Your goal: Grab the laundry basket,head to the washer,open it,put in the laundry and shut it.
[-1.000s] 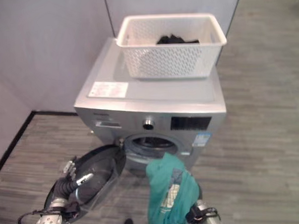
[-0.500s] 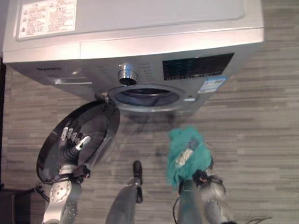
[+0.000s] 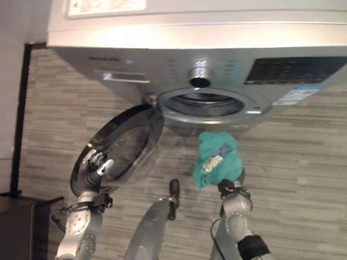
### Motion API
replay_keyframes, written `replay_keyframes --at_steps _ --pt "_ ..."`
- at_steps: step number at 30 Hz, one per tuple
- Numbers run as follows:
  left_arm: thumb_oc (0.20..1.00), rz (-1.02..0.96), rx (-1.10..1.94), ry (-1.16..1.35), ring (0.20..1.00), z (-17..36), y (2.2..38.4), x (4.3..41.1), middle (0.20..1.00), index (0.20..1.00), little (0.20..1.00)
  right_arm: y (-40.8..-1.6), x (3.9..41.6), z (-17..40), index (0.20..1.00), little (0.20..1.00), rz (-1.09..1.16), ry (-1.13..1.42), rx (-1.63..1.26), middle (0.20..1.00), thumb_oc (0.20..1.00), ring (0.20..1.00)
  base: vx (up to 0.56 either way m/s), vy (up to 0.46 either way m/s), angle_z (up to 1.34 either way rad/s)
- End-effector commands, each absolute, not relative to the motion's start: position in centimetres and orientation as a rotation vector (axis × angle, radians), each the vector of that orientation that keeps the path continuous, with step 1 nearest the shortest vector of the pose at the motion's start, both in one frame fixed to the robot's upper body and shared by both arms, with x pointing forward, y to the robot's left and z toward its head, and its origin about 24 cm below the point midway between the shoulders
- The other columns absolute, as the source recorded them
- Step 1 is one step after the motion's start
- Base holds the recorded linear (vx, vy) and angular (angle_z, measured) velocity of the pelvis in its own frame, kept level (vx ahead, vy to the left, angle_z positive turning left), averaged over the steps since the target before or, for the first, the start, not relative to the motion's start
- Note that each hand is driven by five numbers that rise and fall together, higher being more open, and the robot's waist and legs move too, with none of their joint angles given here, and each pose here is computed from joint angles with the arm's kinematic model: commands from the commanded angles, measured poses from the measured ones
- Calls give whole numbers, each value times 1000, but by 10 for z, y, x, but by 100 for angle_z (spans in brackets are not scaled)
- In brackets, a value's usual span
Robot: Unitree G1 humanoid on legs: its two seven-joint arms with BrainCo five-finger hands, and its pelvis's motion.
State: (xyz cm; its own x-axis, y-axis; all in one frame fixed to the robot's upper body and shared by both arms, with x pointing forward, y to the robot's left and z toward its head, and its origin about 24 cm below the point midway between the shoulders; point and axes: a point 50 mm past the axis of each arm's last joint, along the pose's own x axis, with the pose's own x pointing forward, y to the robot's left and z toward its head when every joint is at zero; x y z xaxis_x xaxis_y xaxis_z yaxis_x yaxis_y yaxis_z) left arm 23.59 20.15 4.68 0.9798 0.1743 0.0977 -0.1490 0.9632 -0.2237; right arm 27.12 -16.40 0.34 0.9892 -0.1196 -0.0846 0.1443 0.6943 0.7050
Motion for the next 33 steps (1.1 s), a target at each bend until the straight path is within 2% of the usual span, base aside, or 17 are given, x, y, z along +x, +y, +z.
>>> replay_keyframes --at_steps 1,12,25,33 --pt "1000 208 -242 -226 1000 67 215 226 1000 1000 1000 -164 277 28 200 200 -150 -99 882 200 200 200 37 5 9" --pt "1000 191 -264 -211 1000 60 209 223 1000 1000 1000 -200 290 58 200 200 -309 -276 853 200 200 200 79 -107 5" --pt "1000 134 -259 -203 1000 60 202 225 1000 1000 1000 -221 315 101 200 200 -352 -448 839 200 200 200 43 -127 17" --pt "1000 84 -253 -229 1000 67 198 227 1000 1000 1000 -252 339 161 200 200 -416 -639 840 200 200 200 44 -159 18"
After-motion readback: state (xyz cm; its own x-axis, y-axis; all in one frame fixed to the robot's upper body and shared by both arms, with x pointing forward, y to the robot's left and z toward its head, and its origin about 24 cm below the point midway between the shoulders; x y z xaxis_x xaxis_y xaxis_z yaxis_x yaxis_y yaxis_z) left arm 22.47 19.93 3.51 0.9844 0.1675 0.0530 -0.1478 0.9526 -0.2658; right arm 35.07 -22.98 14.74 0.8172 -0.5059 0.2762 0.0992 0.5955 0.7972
